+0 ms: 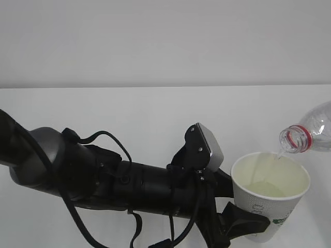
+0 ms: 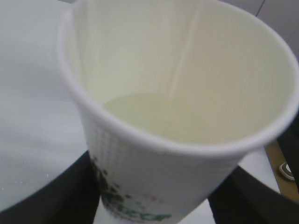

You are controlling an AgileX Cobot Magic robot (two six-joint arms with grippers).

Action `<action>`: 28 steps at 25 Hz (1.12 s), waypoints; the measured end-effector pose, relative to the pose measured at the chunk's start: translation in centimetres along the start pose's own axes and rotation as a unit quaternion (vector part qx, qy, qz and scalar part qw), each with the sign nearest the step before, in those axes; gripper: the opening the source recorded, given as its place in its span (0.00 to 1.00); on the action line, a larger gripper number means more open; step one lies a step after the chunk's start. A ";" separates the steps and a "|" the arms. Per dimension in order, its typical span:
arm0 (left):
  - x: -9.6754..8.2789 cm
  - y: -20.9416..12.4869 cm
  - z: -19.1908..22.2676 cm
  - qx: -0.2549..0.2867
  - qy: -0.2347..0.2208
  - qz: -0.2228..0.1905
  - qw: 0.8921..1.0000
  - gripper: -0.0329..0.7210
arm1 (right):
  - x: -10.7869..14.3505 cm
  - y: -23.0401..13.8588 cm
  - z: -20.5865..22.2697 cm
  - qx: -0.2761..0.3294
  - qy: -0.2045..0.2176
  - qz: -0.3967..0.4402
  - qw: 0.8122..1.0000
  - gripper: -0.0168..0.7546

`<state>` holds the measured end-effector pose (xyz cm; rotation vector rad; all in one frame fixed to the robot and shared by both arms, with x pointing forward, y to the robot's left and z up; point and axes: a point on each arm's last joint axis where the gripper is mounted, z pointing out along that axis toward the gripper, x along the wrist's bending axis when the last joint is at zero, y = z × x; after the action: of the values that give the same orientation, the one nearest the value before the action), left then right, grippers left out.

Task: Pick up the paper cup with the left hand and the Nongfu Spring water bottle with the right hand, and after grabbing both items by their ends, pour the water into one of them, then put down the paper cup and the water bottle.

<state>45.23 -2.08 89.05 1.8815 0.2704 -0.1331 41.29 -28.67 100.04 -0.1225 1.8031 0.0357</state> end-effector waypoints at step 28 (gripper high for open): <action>0.0 0.0 0.0 0.000 0.000 0.000 1.000 0.69 | 0.0 0.0 0.0 0.000 0.000 -0.004 1.000 0.58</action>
<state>45.23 -2.08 89.05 1.8815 0.2704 -0.1331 41.29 -28.67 100.04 -0.1298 1.8026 0.0299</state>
